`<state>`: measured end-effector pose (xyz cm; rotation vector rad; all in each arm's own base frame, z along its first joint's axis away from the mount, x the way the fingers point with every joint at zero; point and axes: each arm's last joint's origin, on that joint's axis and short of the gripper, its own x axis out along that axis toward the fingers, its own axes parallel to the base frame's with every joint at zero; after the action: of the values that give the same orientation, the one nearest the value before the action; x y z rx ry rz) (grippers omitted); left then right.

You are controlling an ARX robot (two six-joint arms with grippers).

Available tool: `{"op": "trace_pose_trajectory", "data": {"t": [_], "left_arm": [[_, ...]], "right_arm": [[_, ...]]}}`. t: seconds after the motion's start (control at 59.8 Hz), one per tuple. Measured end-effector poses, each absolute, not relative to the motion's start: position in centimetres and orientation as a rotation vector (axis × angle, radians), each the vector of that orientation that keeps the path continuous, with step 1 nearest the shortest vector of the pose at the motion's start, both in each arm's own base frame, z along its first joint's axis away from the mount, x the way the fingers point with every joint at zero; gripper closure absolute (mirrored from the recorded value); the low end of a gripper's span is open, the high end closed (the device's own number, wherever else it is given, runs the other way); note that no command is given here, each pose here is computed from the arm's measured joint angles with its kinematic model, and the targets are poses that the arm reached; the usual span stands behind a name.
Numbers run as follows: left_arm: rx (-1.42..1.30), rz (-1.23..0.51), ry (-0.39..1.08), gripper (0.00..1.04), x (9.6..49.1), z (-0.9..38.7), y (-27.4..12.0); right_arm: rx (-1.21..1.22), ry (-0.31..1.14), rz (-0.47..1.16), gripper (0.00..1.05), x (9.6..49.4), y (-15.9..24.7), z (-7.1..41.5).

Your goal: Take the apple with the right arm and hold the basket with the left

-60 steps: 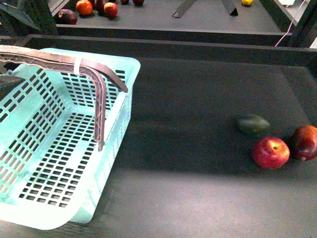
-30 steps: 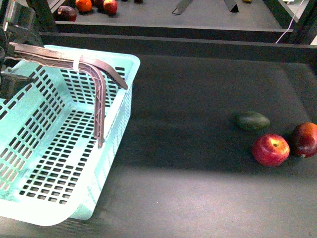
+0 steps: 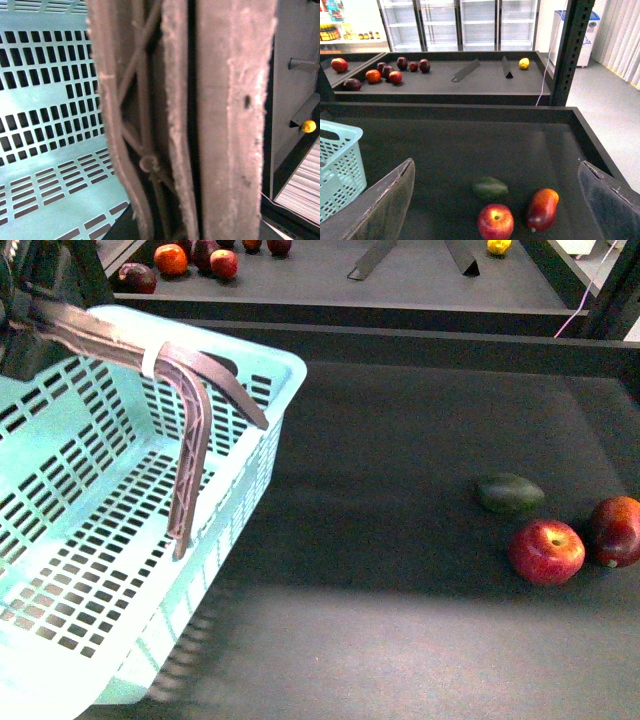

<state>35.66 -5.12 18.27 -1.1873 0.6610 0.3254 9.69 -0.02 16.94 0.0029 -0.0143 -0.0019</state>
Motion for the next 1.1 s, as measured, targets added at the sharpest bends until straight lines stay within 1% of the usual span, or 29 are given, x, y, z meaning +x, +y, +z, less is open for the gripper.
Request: {"op": "trace_pose_trajectory", "data": {"t": [0.117,0.251,0.418,0.568,0.735,0.97,1.103], "left_arm": [[-1.147,0.230,0.635,0.89,34.5,21.2,-6.5],[-1.092,0.092,0.666,0.89,33.3,24.0,-9.4],[-1.038,-0.058,0.710,0.89,31.7,26.0,-13.1],[-0.978,-0.177,0.710,0.89,30.1,27.7,-15.5],[-0.939,-0.256,0.700,0.89,28.6,28.8,-16.9],[-0.860,-0.395,0.683,0.89,27.5,29.4,-18.8],[-0.831,-0.420,0.676,0.89,27.4,29.4,-19.1]], "right_arm": [[0.003,-0.014,-0.002,0.09,9.7,0.0,16.9],[0.002,-0.014,-0.002,0.09,9.7,0.0,16.9],[0.002,-0.014,-0.002,0.09,9.7,0.0,16.9],[0.002,-0.014,-0.002,0.09,9.7,0.0,16.9],[0.003,-0.014,-0.002,0.09,9.7,0.0,16.9],[0.003,-0.014,-0.002,0.09,9.7,0.0,16.9],[0.003,-0.014,-0.002,0.09,9.7,0.0,16.9]]}}
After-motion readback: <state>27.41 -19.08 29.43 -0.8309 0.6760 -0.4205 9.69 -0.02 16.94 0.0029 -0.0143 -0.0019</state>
